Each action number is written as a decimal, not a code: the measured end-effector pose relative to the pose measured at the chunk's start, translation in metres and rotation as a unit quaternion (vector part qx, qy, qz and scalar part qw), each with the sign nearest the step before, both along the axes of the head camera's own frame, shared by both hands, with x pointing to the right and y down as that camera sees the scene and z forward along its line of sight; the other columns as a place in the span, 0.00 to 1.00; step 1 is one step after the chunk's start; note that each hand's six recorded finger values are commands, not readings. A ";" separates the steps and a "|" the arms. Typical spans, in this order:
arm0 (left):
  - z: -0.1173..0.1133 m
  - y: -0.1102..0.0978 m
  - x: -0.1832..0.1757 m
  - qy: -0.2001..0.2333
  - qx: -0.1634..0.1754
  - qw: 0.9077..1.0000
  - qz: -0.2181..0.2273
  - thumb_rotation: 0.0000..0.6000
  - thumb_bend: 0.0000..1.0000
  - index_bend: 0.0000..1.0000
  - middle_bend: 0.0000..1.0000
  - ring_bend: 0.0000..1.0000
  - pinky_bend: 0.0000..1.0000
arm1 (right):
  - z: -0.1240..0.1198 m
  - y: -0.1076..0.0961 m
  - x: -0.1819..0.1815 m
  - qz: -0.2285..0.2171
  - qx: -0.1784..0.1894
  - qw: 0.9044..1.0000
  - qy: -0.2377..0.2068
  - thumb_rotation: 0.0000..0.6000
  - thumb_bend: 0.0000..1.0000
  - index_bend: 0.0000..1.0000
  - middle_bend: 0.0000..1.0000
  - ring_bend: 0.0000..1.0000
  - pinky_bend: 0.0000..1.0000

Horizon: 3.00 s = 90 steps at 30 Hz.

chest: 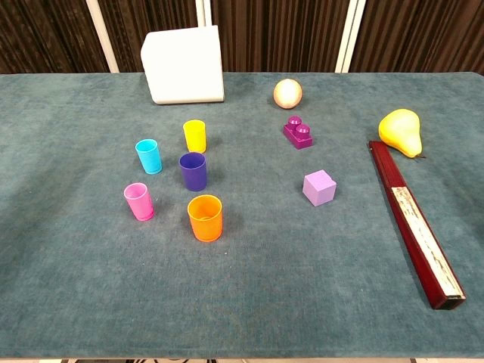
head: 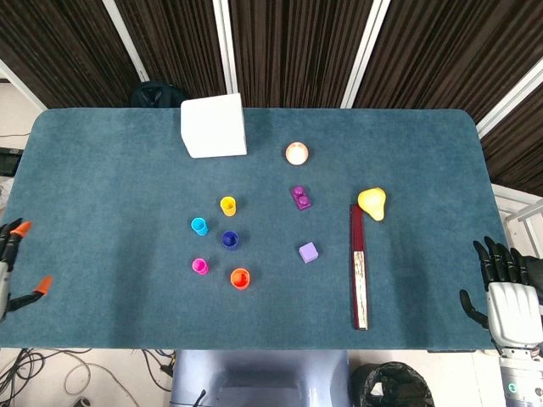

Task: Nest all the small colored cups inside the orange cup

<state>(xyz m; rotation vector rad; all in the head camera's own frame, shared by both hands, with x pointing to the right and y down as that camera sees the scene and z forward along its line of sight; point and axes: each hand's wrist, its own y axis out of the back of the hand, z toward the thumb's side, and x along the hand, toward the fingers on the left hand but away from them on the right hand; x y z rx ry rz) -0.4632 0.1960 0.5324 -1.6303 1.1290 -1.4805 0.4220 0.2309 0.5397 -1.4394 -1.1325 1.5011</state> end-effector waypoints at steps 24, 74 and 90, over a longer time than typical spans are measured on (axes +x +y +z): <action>0.075 -0.094 0.228 -0.027 -0.126 0.954 0.271 1.00 0.21 0.14 0.01 0.00 0.00 | -0.002 -0.001 0.007 0.013 0.003 1.000 0.007 1.00 0.42 0.04 0.00 0.04 0.01; 0.169 -0.094 0.302 -0.086 -0.153 0.939 0.297 1.00 0.30 0.31 0.04 0.00 0.00 | -0.005 0.001 0.008 0.017 0.005 1.000 0.009 1.00 0.42 0.04 0.00 0.04 0.01; 0.175 -0.093 0.303 -0.098 -0.145 0.937 0.303 1.00 0.31 0.37 0.05 0.00 0.00 | -0.004 0.001 0.010 0.022 0.001 1.000 0.009 1.00 0.42 0.04 0.00 0.03 0.01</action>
